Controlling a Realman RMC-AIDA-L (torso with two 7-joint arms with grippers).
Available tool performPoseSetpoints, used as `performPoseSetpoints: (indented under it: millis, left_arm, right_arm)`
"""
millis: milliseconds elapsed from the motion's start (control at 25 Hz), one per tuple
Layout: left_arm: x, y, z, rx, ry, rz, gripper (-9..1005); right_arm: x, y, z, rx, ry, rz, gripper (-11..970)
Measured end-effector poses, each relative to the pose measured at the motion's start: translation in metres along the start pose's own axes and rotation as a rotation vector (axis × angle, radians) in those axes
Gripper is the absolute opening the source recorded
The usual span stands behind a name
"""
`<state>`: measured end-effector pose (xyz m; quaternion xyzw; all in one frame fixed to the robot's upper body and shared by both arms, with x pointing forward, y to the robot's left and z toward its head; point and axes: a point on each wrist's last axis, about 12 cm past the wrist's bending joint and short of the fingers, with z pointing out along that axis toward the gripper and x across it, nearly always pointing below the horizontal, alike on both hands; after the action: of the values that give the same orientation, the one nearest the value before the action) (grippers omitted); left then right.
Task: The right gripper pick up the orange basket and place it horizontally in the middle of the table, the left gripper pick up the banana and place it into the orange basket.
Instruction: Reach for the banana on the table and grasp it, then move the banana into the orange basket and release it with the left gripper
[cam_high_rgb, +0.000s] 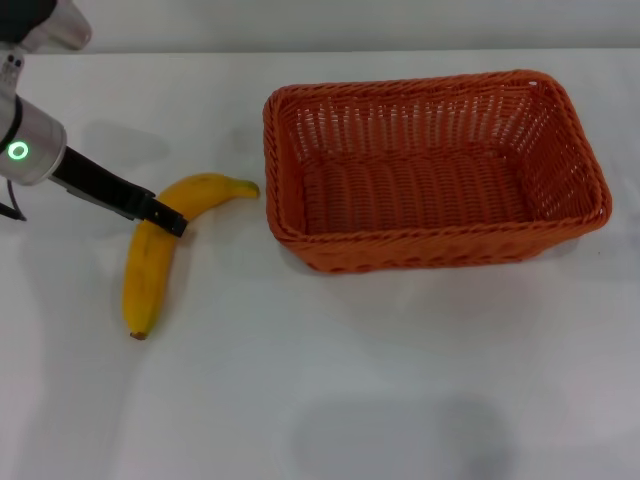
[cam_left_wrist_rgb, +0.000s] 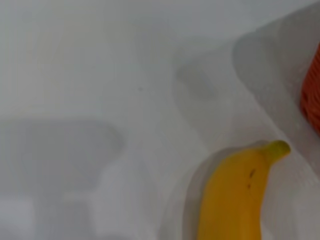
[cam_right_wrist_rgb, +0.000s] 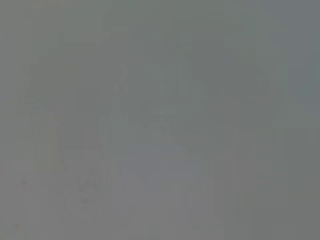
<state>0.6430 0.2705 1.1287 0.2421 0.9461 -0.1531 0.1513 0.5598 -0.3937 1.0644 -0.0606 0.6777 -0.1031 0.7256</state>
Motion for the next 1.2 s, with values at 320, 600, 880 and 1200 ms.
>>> performPoseSetpoints:
  millis: [320,600,880,1200]
  left_arm:
    - [0.0,0.0,0.001,-0.002,0.009,0.013,786]
    - [0.0,0.001,0.001,-0.004,0.01,0.017,567]
    - [0.002,0.02,-0.027,-0.006,-0.107,-0.041,512]
    - [-0.005,0.052,-0.084,-0.038,-0.392,-0.111,510]
  right_arm:
    - [0.0,0.001,0.001,-0.002,-0.001,0.002,720]
    - [0.0,0.0,0.001,0.0,-0.001,0.003,720]
    - [0.0,-0.002,0.0,0.014,0.0,0.005,720]
    - [-0.001,-0.007,-0.001,0.045,-0.009,0.016,720]
